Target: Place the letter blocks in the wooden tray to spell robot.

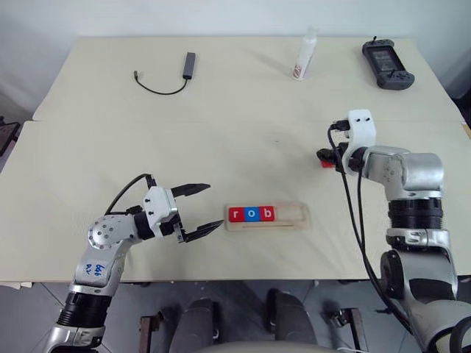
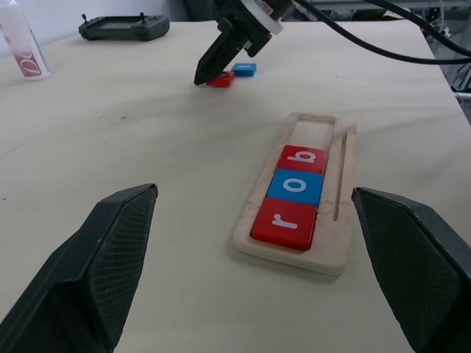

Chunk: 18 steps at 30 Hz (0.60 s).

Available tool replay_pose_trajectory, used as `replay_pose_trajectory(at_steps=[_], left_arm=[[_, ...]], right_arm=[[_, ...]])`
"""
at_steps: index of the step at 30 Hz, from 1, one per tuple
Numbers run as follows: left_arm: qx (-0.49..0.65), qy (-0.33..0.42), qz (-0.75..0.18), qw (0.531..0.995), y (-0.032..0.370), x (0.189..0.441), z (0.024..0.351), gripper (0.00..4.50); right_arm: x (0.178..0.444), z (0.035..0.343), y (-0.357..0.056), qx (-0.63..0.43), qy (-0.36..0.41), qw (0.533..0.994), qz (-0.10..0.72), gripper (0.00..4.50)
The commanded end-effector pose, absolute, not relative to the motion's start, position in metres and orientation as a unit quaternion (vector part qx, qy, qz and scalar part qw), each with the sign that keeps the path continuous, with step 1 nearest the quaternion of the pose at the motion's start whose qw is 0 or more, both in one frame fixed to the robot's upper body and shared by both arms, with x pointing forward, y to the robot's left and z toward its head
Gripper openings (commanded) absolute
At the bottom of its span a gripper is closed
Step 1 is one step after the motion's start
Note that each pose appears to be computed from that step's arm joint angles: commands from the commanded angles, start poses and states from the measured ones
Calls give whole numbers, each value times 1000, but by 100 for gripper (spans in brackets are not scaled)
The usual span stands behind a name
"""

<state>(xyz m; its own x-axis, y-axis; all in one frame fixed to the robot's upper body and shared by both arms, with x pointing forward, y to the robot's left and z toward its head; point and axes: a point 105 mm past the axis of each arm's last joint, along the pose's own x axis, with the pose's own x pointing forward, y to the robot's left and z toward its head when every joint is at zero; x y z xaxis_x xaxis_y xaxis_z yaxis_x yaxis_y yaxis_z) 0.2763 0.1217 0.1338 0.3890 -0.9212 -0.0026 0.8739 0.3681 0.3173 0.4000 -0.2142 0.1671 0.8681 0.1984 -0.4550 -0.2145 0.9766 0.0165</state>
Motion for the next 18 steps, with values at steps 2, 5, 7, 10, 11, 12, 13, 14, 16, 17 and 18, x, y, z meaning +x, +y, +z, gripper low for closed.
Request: replay_pose_trajectory(at_steps=[2, 5, 7, 10, 11, 12, 13, 14, 16, 17, 18], left_arm=[[125, -104, -573, 803, 109, 274, 139, 450], [118, -102, -586, 795, 104, 274, 138, 450], [112, -100, -598, 787, 100, 273, 137, 450], [106, -98, -613, 777, 95, 274, 136, 450], [105, -99, -616, 775, 94, 274, 136, 450], [103, -98, -621, 771, 92, 274, 136, 450], [102, -98, -624, 768, 90, 275, 136, 450], [101, -98, -626, 767, 90, 274, 136, 450], [99, -99, -630, 764, 87, 274, 137, 450], [99, -99, -630, 764, 87, 274, 137, 450], [98, -99, -632, 762, 86, 274, 138, 450]], right_arm=[[369, 193, -217, -31, 212, 968, 127, 137], [349, 192, -220, -32, 226, 965, 128, 137], [330, 185, -224, -27, 245, 962, 120, 137], [303, 167, -225, -22, 264, 957, 115, 137], [298, 161, -225, -19, 265, 957, 113, 137], [291, 152, -223, -15, 271, 956, 110, 137], [286, 145, -222, -11, 274, 956, 107, 137], [282, 142, -221, -10, 275, 956, 105, 137], [280, 135, -220, 7, 274, 958, 87, 137], [279, 133, -219, 10, 273, 958, 83, 137], [280, 132, -219, 12, 272, 959, 78, 137]])
